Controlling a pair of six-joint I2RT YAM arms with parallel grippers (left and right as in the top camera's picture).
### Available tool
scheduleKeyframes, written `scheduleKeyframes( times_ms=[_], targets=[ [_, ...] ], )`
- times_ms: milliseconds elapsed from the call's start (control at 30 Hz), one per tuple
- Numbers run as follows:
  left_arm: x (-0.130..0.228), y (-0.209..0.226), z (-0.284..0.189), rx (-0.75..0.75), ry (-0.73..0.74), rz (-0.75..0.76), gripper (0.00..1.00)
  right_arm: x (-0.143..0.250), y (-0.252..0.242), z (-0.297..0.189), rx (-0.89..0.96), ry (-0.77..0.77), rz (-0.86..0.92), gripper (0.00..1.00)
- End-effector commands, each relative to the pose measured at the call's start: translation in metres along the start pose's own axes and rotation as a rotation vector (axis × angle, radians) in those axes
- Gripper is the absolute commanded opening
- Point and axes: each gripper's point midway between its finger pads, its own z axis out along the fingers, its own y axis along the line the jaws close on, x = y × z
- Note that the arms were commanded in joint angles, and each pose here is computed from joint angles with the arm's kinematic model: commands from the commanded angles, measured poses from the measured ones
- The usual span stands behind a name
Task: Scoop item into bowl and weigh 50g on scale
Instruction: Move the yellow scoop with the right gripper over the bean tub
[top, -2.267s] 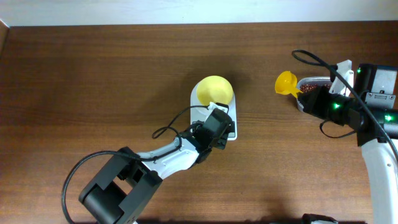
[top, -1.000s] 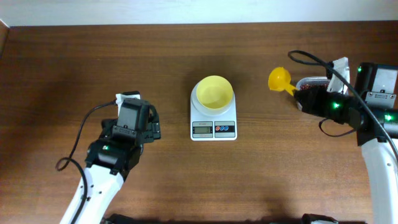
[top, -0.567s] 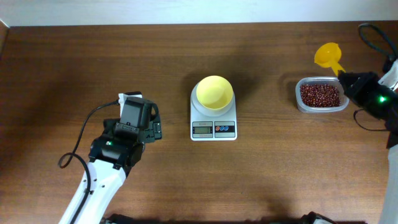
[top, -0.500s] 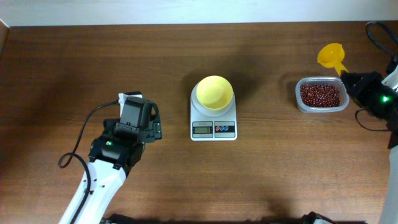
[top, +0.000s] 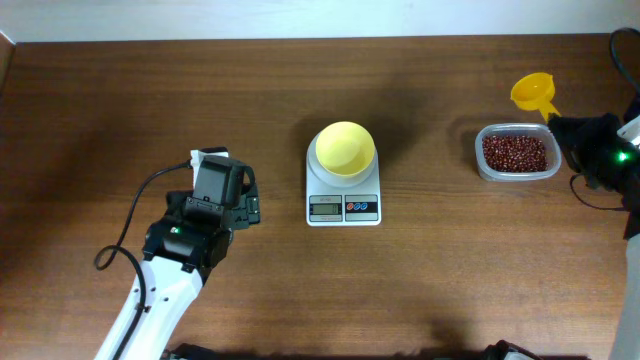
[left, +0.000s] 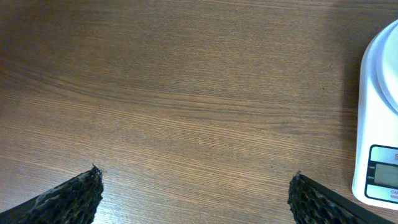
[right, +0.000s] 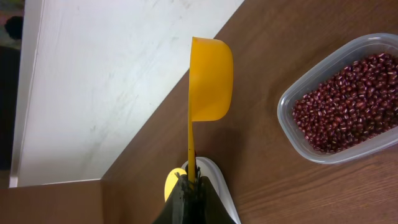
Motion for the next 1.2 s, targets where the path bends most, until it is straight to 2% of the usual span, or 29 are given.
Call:
scheduleKeyframes(
  times_ms=[0,267,467,567,1000,1167],
  targets=[
    [0.001,0.003,0.003,-0.016,0.005,0.002,0.99,-0.005,0.008,-0.009,-0.014,-0.03,-0.016,0.04],
    [0.001,0.003,0.003,-0.016,0.005,0.003,0.99,-0.018,0.015,-0.01,-0.035,-0.081,-0.024,0.04],
    [0.001,0.003,0.003,-0.015,0.005,0.002,0.99,-0.015,0.019,-0.009,-0.056,-0.064,-0.062,0.04],
    [0.001,0.003,0.003,-0.016,0.005,0.002,0.99,-0.015,0.018,-0.01,-0.05,-0.07,-0.141,0.04],
    [0.001,0.003,0.003,-0.016,0.005,0.002,0.99,-0.021,0.022,-0.01,-0.054,-0.096,-0.247,0.04],
    [0.001,0.003,0.003,-0.016,0.005,0.002,0.99,-0.016,0.006,-0.009,0.016,-0.082,-0.183,0.04]
  ],
)
